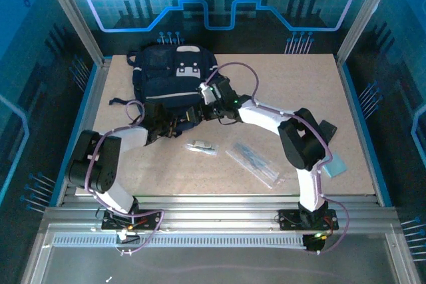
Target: Pack books, pencil case, and school supplies into a backpack
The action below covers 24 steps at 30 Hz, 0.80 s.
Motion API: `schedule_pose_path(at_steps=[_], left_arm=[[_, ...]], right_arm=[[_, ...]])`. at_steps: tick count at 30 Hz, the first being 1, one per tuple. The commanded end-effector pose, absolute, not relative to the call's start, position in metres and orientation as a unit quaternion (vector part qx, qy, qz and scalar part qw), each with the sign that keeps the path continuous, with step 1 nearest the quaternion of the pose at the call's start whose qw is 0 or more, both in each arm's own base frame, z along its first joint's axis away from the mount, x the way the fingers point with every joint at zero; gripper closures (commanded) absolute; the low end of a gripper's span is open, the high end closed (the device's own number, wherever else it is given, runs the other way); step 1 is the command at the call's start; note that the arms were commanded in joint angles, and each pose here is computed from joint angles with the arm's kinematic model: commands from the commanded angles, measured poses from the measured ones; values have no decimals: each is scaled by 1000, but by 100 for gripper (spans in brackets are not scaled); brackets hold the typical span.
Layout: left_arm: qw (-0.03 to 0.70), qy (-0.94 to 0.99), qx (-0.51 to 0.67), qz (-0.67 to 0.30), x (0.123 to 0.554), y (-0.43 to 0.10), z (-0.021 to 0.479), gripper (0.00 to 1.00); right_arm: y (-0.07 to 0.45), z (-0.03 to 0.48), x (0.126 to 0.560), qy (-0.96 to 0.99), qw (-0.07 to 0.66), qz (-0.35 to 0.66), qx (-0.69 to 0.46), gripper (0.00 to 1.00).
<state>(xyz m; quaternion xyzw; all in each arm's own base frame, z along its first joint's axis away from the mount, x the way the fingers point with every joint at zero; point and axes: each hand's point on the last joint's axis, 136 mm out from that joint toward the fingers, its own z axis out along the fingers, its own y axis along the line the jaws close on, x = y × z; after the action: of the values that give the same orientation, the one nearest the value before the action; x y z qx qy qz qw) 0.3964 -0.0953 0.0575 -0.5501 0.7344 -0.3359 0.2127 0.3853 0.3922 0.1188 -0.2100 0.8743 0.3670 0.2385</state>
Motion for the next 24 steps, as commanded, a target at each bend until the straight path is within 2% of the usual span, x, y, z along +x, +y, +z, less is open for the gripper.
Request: schedule_pose_path(at_steps=[1, 14, 17, 24], left_arm=[[248, 723, -511, -394, 405, -106, 112, 100], [241, 722, -497, -418, 393, -115, 132, 100], [234, 726, -495, -416, 390, -118, 128, 100], [236, 730, -502, -400, 388, -113, 119, 100]], right_arm=[[408, 117, 378, 861, 226, 385, -242, 38], [433, 114, 387, 838, 230, 411, -274, 34], [440, 124, 390, 824, 227, 439, -276, 31], [442, 155, 369, 793, 226, 482, -296, 35]])
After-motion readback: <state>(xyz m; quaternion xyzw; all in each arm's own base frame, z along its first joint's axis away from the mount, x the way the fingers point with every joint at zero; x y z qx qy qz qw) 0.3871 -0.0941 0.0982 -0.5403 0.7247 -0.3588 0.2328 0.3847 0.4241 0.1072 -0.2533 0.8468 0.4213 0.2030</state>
